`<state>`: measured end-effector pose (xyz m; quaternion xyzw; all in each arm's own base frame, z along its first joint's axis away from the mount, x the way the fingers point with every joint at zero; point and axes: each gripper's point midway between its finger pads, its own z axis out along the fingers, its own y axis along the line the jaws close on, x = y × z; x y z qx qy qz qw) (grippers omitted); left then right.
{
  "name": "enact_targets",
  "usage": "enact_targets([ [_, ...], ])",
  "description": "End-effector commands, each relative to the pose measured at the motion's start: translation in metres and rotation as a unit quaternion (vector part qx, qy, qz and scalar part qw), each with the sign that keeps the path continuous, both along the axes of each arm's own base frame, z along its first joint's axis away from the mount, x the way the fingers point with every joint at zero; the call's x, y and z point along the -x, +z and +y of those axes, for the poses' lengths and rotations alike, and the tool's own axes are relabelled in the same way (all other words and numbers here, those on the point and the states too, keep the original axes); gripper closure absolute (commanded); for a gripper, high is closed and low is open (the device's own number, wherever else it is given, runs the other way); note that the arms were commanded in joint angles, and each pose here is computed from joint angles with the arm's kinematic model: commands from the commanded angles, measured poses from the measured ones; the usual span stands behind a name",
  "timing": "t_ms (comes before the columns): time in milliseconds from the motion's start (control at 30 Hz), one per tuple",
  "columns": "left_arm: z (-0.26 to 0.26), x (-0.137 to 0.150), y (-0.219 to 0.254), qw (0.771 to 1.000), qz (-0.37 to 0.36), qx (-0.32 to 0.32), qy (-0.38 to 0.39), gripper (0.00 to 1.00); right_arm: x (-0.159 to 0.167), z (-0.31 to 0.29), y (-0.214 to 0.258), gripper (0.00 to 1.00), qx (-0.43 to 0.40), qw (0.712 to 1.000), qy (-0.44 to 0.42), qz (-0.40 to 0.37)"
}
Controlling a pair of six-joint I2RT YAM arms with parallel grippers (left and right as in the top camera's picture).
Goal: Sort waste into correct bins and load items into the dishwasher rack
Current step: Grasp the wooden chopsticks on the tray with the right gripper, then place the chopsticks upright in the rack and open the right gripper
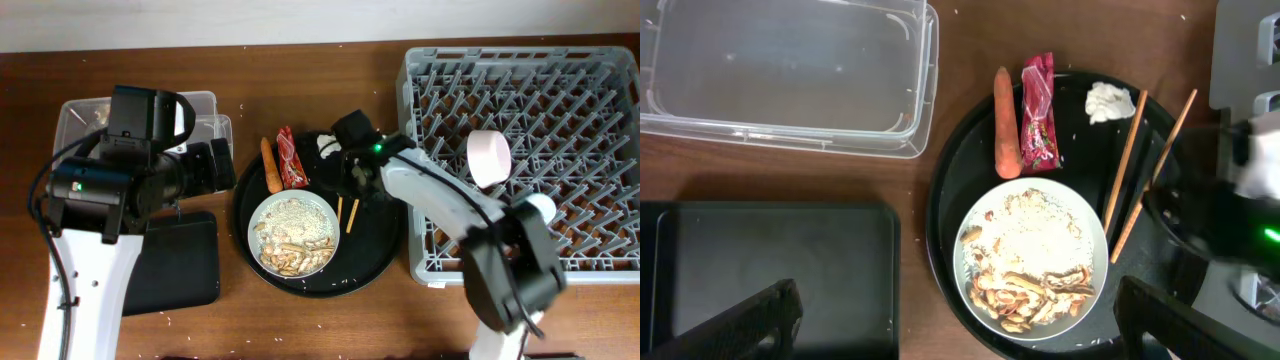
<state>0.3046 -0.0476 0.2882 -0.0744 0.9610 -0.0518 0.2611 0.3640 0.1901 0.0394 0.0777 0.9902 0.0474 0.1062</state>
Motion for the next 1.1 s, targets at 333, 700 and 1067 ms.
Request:
enact_targets([
  [333, 0.000, 0.000, 0.005, 1.000, -0.008, 0.004, 0.002, 0.01, -0.035, -0.039, 0.108, 0.96, -0.043, 0.991, 0.055, -0.115],
  [700, 0.000, 0.000, 0.005, 1.000, -0.008, 0.004, 0.002, 0.01, -0.018, -0.043, 0.112, 0.45, -0.080, 0.984, 0.133, -0.087],
  [1067, 0.000, 0.000, 0.005, 1.000, -0.008, 0.004, 0.002, 0.01, -0.044, 0.035, -0.028, 0.85, -0.024, 0.998, 0.027, -0.045],
])
